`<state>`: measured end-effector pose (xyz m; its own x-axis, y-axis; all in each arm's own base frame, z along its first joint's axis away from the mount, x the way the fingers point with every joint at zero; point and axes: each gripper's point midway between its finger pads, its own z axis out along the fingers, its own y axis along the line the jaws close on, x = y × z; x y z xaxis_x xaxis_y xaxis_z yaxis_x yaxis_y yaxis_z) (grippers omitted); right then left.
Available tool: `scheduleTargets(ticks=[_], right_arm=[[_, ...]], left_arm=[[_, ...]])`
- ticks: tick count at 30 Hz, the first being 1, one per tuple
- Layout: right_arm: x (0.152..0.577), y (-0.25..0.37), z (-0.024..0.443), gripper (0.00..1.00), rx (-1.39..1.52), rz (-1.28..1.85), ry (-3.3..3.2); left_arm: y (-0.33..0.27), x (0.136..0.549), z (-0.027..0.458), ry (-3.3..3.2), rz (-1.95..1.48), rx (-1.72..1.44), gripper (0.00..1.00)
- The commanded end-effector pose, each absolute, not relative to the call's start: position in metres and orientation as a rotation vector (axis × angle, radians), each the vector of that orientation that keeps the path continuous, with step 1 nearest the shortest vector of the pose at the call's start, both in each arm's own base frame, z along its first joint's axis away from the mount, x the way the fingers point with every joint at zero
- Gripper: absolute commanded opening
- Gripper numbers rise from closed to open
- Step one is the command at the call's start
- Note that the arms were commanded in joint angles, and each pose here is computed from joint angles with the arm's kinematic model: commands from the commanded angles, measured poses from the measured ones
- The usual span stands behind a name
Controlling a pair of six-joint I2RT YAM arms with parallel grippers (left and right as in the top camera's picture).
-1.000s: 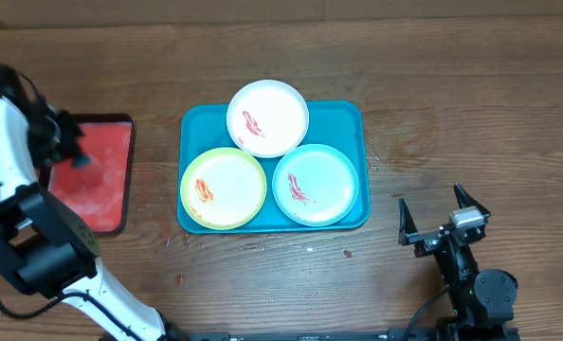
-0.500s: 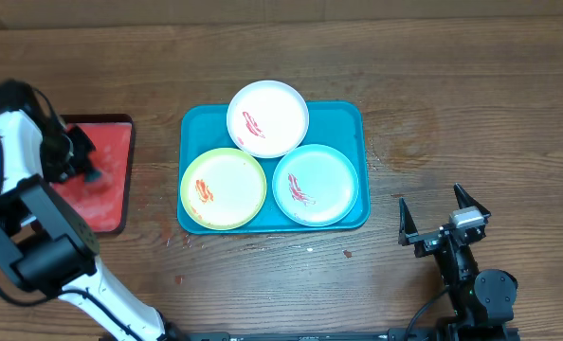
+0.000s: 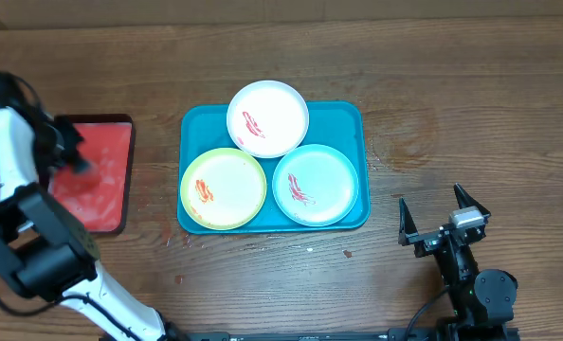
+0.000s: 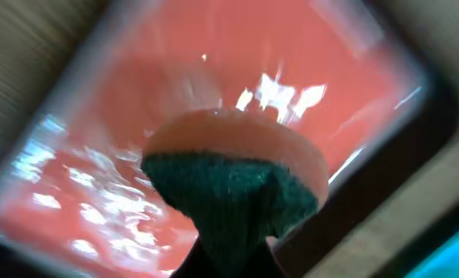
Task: Clean dirty plates on tray and stack at the side
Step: 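Lift the wet sponge out of the red tray with the left gripper, then place the sponge onto the yellow plate and release it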
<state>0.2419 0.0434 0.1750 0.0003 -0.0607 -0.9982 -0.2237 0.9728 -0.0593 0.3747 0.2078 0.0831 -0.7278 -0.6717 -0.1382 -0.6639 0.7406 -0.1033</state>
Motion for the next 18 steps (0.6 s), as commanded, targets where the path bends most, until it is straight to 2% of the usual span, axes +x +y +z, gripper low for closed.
scheduleTargets(ticks=[1,4,8,12,15,18], right_arm=[[0.242,0.041,0.172,1.0,-0.214,0.124,1.57],[0.242,0.041,0.172,1.0,-0.214,0.124,1.57],[0.242,0.041,0.172,1.0,-0.214,0.124,1.57],[0.242,0.041,0.172,1.0,-0.214,0.124,1.57],[0.242,0.041,0.172,1.0,-0.214,0.124,1.57],[0.242,0.041,0.172,1.0,-0.214,0.124,1.57]], left_arm=[[0.19,0.367,0.069,2.825,-0.17,-1.1,0.04],[0.186,0.369,0.106,2.825,-0.22,-1.103,0.04],[0.164,0.381,0.182,2.746,-0.377,-1.041,0.04],[0.149,0.383,0.243,2.658,-0.342,-0.919,0.04],[0.124,0.375,0.261,2.669,-0.344,-0.849,0.04],[0.093,0.36,0.255,2.783,-0.381,-0.811,0.04]])
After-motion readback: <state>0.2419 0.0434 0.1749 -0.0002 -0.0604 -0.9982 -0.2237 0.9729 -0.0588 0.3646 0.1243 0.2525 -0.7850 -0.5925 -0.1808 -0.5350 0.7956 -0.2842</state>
